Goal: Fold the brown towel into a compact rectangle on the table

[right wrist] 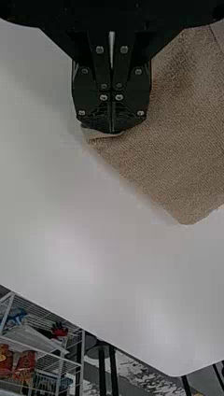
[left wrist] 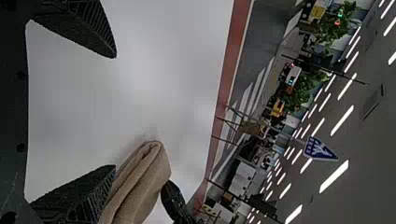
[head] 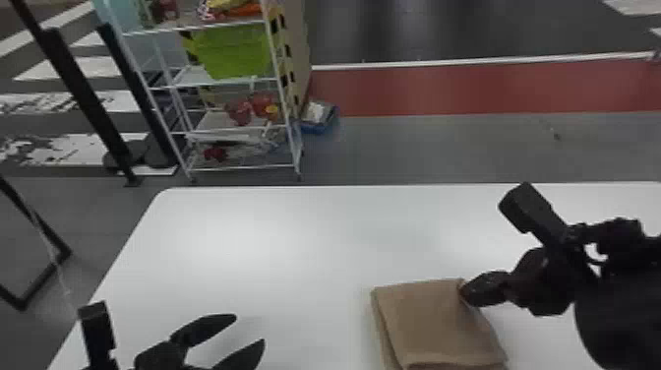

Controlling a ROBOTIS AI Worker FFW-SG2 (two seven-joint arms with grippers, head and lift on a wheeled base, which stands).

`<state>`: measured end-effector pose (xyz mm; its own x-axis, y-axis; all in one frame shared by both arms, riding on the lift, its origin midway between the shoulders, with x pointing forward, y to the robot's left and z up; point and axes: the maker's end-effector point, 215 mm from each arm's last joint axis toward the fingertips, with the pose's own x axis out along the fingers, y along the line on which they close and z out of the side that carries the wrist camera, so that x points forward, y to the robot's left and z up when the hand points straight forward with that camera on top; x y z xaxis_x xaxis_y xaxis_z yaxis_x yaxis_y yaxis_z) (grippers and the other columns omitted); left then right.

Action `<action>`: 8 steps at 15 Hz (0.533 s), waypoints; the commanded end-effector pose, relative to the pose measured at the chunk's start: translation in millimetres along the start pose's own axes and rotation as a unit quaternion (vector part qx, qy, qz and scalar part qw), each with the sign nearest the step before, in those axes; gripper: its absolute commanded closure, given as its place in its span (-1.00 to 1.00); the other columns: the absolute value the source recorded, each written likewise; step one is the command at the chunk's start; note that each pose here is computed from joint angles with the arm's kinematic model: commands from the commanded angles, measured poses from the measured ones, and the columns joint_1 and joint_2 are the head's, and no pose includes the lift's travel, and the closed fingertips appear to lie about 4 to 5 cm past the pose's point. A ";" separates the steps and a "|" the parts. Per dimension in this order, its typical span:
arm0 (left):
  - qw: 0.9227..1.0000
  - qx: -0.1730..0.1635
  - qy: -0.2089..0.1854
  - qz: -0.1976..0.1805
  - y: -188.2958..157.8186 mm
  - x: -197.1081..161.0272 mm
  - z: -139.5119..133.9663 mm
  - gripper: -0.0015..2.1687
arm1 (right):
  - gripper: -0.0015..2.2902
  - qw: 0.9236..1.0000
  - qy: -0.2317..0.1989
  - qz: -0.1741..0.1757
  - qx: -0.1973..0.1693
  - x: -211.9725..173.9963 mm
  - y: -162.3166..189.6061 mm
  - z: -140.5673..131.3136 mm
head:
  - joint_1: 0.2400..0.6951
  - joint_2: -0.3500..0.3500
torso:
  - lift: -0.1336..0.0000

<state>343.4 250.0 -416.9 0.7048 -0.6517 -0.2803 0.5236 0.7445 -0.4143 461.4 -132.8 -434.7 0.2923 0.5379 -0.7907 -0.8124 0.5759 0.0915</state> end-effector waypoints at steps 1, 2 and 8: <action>1.000 0.001 -0.002 0.002 -0.1 -3.3 -0.8 -0.97 | 0.82 1.000 0.006 -0.013 0.000 -4.8 -3.0 -6.2 | 1.00 0.47 | -0.83; 1.000 0.002 -0.004 0.000 -1.4 -4.6 -0.5 -0.97 | 0.71 0.999 0.010 -0.030 -0.010 -15.9 -5.8 -13.0 | 1.00 0.47 | -0.83; 1.000 0.005 -0.007 -0.004 -4.2 -6.0 2.9 -0.97 | -0.91 0.944 0.025 -0.110 -0.309 -80.5 41.2 6.7 | 1.00 0.35 | -0.83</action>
<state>339.7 252.4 -410.9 0.7085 -0.6532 -0.2672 0.5328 0.7434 -0.4044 431.1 -161.5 -366.2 0.4778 0.4352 -0.7631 -0.8726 0.3356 -0.3550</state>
